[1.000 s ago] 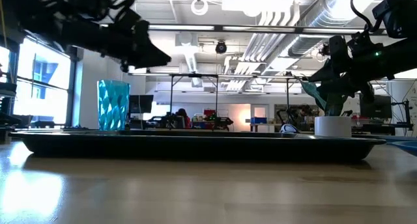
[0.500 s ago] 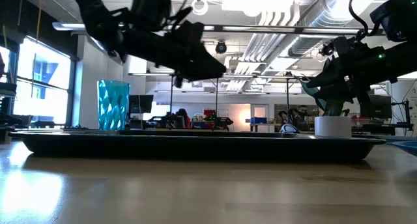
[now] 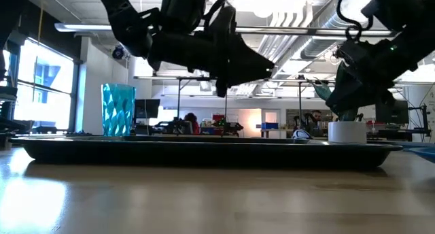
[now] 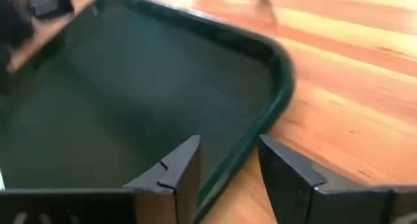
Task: Pick and place plate/cup/fork/spoon on tray
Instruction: Put the blue plate on the serving tray
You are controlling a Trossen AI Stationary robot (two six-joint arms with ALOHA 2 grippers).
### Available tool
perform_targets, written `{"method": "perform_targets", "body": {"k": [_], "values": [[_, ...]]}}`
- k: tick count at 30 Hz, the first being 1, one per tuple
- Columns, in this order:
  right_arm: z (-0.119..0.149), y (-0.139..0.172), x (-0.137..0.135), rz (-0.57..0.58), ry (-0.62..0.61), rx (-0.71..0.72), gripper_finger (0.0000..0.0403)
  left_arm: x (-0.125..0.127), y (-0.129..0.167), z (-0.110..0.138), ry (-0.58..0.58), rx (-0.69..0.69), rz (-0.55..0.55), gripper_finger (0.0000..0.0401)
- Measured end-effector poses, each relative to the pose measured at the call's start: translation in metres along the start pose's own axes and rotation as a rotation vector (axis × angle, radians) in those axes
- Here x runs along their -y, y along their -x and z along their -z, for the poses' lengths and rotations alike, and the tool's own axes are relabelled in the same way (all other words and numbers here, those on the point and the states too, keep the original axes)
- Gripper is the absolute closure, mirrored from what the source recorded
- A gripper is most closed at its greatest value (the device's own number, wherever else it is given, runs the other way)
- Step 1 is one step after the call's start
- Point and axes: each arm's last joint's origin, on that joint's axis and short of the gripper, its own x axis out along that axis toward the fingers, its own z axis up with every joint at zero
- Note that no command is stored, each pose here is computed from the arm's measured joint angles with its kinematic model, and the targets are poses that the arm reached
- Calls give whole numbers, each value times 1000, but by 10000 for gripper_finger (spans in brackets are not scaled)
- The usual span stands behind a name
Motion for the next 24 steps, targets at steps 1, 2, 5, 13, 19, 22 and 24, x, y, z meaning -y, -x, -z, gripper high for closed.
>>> {"method": "perform_targets", "body": {"k": [1,2,5,13,19,22,24], "values": [[0,-1,-4,-10,16,-27,263,2,-1,0,5,-1,8,297],[0,-2,-8,-18,30,-55,264,5,-1,1,5,-5,15,297],[4,-5,-21,-52,64,-148,265,19,-3,5,-2,-10,32,298],[26,-9,-40,37,143,-215,265,87,-15,8,-151,72,-7,298],[46,-8,-46,45,124,-273,265,139,-31,12,-126,95,45,298],[55,-1,-52,25,117,-242,265,161,-40,27,-60,82,45,297],[60,5,-54,17,108,-197,265,175,-47,43,-20,66,36,298]]}}
